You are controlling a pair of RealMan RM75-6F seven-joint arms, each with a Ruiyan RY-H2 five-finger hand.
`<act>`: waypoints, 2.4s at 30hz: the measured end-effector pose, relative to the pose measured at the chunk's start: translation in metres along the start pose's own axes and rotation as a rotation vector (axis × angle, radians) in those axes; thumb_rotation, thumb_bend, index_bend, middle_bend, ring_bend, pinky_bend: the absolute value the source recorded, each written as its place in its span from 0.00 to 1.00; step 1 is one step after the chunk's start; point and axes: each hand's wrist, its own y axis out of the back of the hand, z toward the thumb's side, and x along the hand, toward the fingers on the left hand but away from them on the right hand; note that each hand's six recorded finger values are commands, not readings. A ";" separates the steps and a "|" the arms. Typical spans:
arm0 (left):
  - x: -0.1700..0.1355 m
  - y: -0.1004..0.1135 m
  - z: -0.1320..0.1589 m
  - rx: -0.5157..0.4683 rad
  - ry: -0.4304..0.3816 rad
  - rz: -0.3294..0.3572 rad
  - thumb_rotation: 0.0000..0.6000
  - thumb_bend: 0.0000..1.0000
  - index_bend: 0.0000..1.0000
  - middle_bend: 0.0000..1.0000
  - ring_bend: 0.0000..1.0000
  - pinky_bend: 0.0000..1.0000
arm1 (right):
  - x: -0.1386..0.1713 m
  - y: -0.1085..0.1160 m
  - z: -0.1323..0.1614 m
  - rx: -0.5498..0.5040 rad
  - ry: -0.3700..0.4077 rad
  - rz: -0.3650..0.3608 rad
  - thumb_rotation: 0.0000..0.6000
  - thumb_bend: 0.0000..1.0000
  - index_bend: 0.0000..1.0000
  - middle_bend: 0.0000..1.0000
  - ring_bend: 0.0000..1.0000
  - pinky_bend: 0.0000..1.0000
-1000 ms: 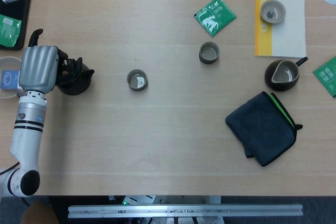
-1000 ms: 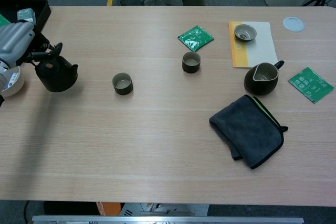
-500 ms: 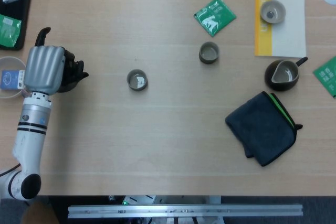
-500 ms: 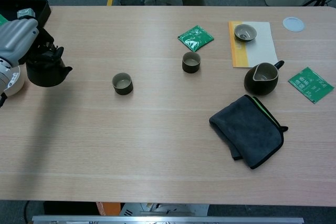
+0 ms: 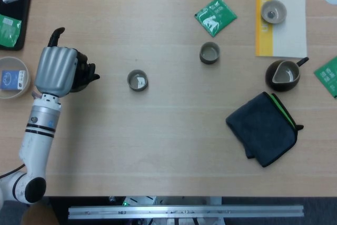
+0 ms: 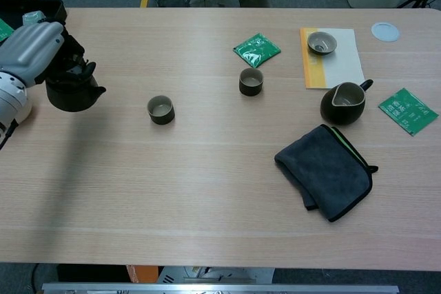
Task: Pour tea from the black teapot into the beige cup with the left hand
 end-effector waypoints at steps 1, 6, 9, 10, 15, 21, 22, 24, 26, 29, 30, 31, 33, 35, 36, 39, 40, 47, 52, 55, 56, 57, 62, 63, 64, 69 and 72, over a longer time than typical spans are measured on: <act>0.000 -0.001 0.002 0.001 -0.004 -0.002 0.93 0.42 0.91 1.00 0.86 0.13 | 0.000 0.000 -0.001 0.000 -0.001 0.000 1.00 0.01 0.24 0.31 0.25 0.18; 0.003 -0.005 0.015 0.008 -0.022 -0.013 0.94 0.42 0.91 1.00 0.86 0.13 | 0.002 0.000 -0.003 -0.002 -0.005 0.000 1.00 0.01 0.24 0.31 0.25 0.18; 0.007 -0.007 0.023 0.011 -0.031 -0.021 0.94 0.42 0.91 1.00 0.86 0.13 | 0.002 0.000 -0.004 -0.004 -0.007 0.002 1.00 0.01 0.24 0.31 0.25 0.18; 0.008 -0.008 0.026 0.011 -0.034 -0.024 0.94 0.42 0.91 1.00 0.86 0.13 | 0.002 0.000 -0.005 -0.004 -0.007 0.002 1.00 0.01 0.24 0.31 0.25 0.18; 0.016 -0.013 0.040 -0.001 -0.040 -0.036 0.97 0.42 0.90 1.00 0.86 0.13 | 0.002 -0.001 -0.007 -0.007 -0.011 0.002 1.00 0.01 0.24 0.31 0.25 0.18; 0.023 -0.021 0.052 -0.001 -0.041 -0.051 0.98 0.42 0.90 1.00 0.86 0.13 | 0.003 -0.001 -0.011 -0.010 -0.018 0.001 1.00 0.01 0.24 0.31 0.25 0.18; 0.024 -0.022 0.054 -0.001 -0.041 -0.054 0.98 0.42 0.90 1.00 0.86 0.13 | 0.003 -0.001 -0.011 -0.011 -0.019 0.001 1.00 0.01 0.24 0.31 0.25 0.18; 0.027 -0.025 0.058 0.001 -0.042 -0.058 0.98 0.42 0.90 1.00 0.86 0.13 | 0.004 -0.001 -0.012 -0.012 -0.020 0.000 1.00 0.01 0.24 0.31 0.25 0.18; 0.029 -0.027 0.062 0.005 -0.042 -0.061 0.98 0.42 0.90 1.00 0.86 0.13 | 0.004 -0.001 -0.013 -0.013 -0.022 0.000 1.00 0.01 0.24 0.31 0.25 0.18; 0.031 -0.029 0.064 0.034 -0.047 -0.050 0.98 0.42 0.90 1.00 0.86 0.13 | 0.005 0.000 -0.015 -0.014 -0.025 -0.002 1.00 0.01 0.24 0.31 0.25 0.18; 0.032 -0.030 0.065 0.045 -0.049 -0.045 0.99 0.42 0.90 1.00 0.86 0.13 | 0.005 0.000 -0.015 -0.014 -0.026 -0.003 1.00 0.01 0.24 0.31 0.25 0.18; 0.032 -0.031 0.066 0.052 -0.051 -0.042 0.99 0.42 0.90 1.00 0.86 0.13 | 0.005 0.000 -0.016 -0.014 -0.027 -0.003 1.00 0.01 0.24 0.31 0.25 0.18; 0.033 -0.034 0.068 0.069 -0.056 -0.038 1.00 0.42 0.90 1.00 0.86 0.13 | 0.006 0.000 -0.016 -0.014 -0.029 -0.004 1.00 0.01 0.24 0.31 0.25 0.18; 0.033 -0.036 0.068 0.090 -0.060 -0.034 1.00 0.42 0.90 1.00 0.86 0.13 | 0.006 0.000 -0.017 -0.014 -0.030 -0.004 1.00 0.01 0.24 0.31 0.25 0.18; 0.033 -0.038 0.069 0.092 -0.061 -0.034 1.00 0.42 0.90 1.00 0.86 0.13 | 0.006 0.000 -0.017 -0.014 -0.031 -0.004 1.00 0.01 0.24 0.31 0.25 0.18; 0.033 -0.041 0.070 0.100 -0.061 -0.035 1.00 0.42 0.90 1.00 0.86 0.13 | 0.006 0.000 -0.017 -0.015 -0.031 -0.003 1.00 0.01 0.24 0.31 0.25 0.18; 0.033 -0.042 0.070 0.104 -0.062 -0.034 1.00 0.42 0.90 1.00 0.86 0.13 | 0.006 -0.001 -0.017 -0.015 -0.030 -0.004 1.00 0.01 0.24 0.31 0.25 0.18; 0.032 -0.048 0.075 0.134 -0.079 -0.017 1.00 0.42 0.90 1.00 0.86 0.13 | 0.007 -0.001 -0.018 -0.017 -0.032 -0.004 1.00 0.01 0.24 0.31 0.25 0.18; 0.031 -0.051 0.079 0.160 -0.095 -0.004 1.00 0.42 0.90 1.00 0.86 0.13 | 0.007 -0.001 -0.019 -0.018 -0.035 -0.003 1.00 0.01 0.24 0.31 0.25 0.18; 0.030 -0.053 0.081 0.174 -0.104 0.005 1.00 0.42 0.90 1.00 0.86 0.13 | 0.007 -0.001 -0.019 -0.018 -0.036 -0.004 1.00 0.01 0.24 0.31 0.25 0.18; 0.030 -0.053 0.081 0.177 -0.105 0.007 1.00 0.42 0.90 1.00 0.86 0.13 | 0.007 -0.001 -0.020 -0.018 -0.036 -0.004 1.00 0.01 0.24 0.31 0.25 0.18; 0.029 -0.053 0.081 0.180 -0.106 0.007 1.00 0.42 0.90 1.00 0.86 0.13 | 0.007 -0.001 -0.020 -0.018 -0.035 -0.004 1.00 0.01 0.24 0.31 0.25 0.18; 0.029 -0.055 0.082 0.203 -0.117 0.016 1.00 0.42 0.90 1.00 0.86 0.13 | 0.007 -0.002 -0.020 -0.020 -0.038 -0.002 1.00 0.01 0.24 0.31 0.25 0.18; 0.029 -0.055 0.083 0.207 -0.118 0.017 1.00 0.42 0.90 1.00 0.86 0.13 | 0.007 -0.003 -0.021 -0.020 -0.038 -0.002 1.00 0.01 0.24 0.31 0.25 0.18; 0.029 -0.056 0.083 0.211 -0.120 0.018 1.00 0.42 0.90 1.00 0.86 0.13 | 0.007 -0.003 -0.021 -0.020 -0.038 -0.002 1.00 0.01 0.24 0.31 0.25 0.18; 0.030 -0.056 0.084 0.230 -0.128 0.029 1.00 0.42 0.90 1.00 0.86 0.13 | 0.007 -0.002 -0.021 -0.021 -0.040 -0.004 1.00 0.01 0.24 0.31 0.25 0.18; 0.030 -0.056 0.085 0.238 -0.131 0.034 1.00 0.42 0.90 1.00 0.86 0.13 | 0.007 -0.002 -0.022 -0.022 -0.041 -0.004 1.00 0.01 0.24 0.31 0.25 0.18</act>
